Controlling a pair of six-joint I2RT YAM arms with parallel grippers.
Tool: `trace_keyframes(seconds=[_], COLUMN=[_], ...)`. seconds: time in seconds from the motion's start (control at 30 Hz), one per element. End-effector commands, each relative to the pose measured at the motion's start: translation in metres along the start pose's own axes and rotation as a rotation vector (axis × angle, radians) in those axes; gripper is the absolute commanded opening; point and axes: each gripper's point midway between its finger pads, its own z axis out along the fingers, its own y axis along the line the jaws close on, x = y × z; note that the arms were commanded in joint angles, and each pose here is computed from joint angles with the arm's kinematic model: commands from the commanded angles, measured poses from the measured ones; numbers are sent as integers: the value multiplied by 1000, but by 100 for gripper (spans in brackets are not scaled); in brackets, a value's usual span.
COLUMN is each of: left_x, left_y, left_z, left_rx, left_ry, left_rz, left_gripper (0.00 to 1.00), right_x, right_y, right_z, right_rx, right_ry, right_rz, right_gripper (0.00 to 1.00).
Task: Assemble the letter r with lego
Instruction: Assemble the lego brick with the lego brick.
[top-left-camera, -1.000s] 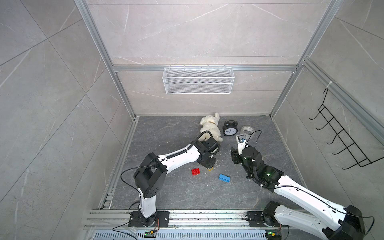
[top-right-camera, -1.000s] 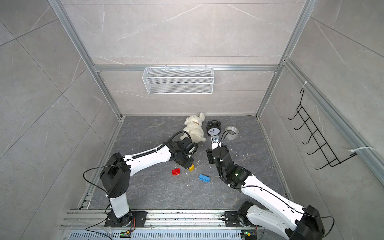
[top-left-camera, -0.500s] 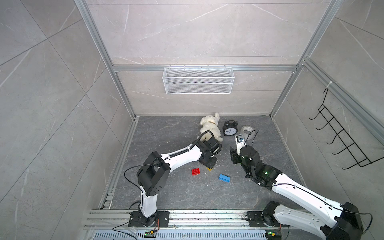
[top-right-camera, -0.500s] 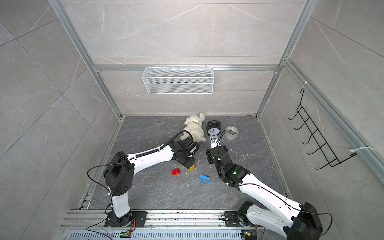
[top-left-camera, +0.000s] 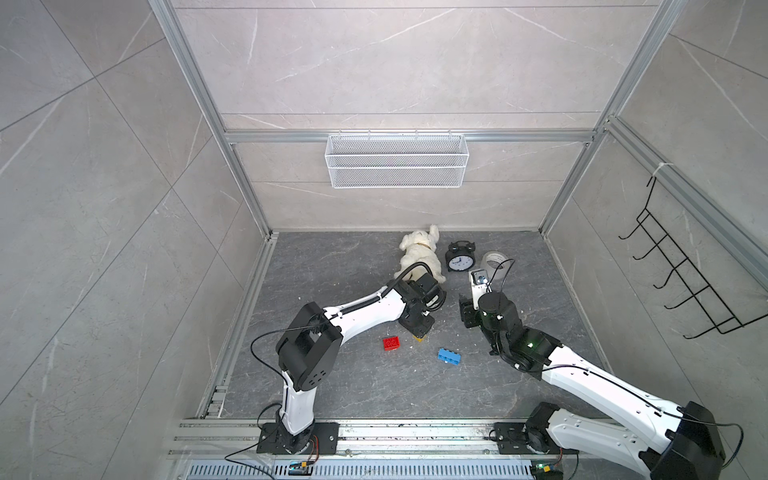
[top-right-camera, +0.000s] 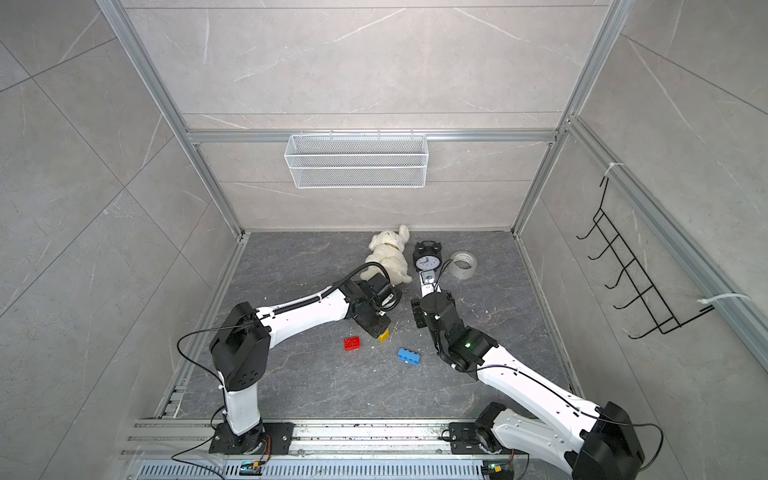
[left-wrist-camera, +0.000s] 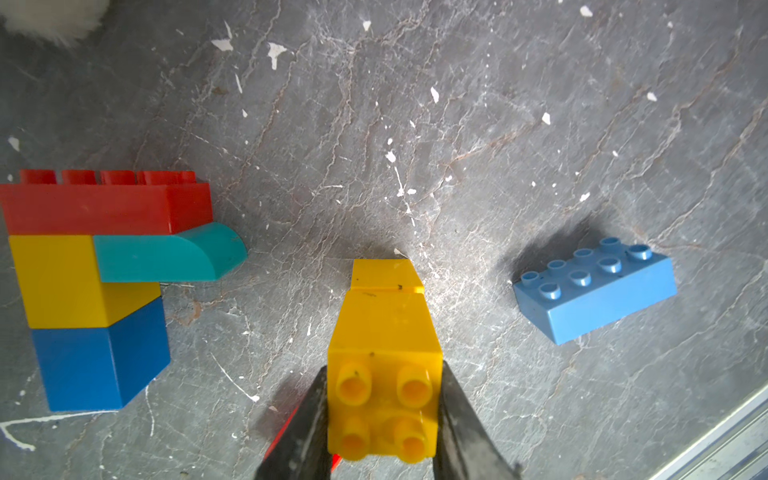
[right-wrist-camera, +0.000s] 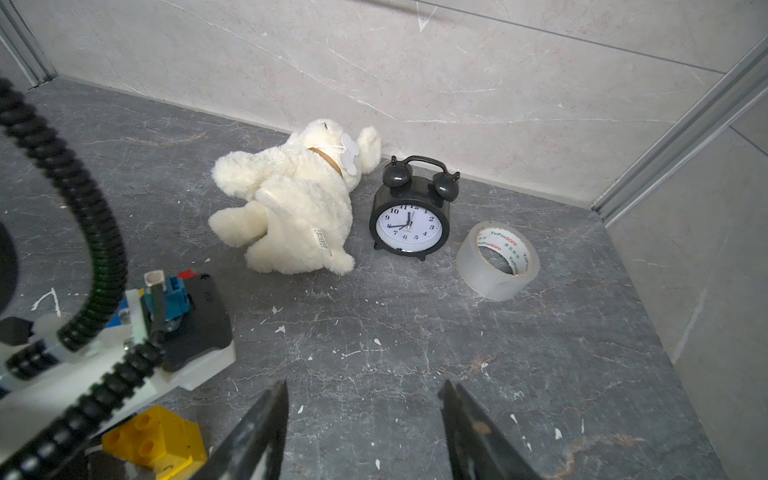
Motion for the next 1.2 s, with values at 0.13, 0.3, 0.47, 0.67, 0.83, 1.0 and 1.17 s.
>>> trace_keyframes(seconds=[0.13,0.3,0.47,0.67,0.83,1.0,1.17], left_x=[20,15,17,15,14,16,22], left_y=[-1,-2,-4,1,-3,0,2], left_z=[5,-3,-7,-5,-4,-2,3], left_rx=[-6,-7,-14,-65,-109,-163,-189], left_ry=[116,110,103,90,78,88,103], left_rz=[54,7,-57,-153,-182,-182,-181], left_gripper=[7,7,7,7,7,7,6], right_x=[-2,0,1,3,7,8,10], right_y=[-6,-7,-6,-5,-4,-3,-2], right_z=[-4,-4,-3,-1,0,2,3], right_rx=[15,20,21,20,21,18,17], right_ry=[-1,9,13,20,29,33,38], right_rz=[23,18,18,12,9,8,8], right_gripper=[62,62,62,62,62,62,62])
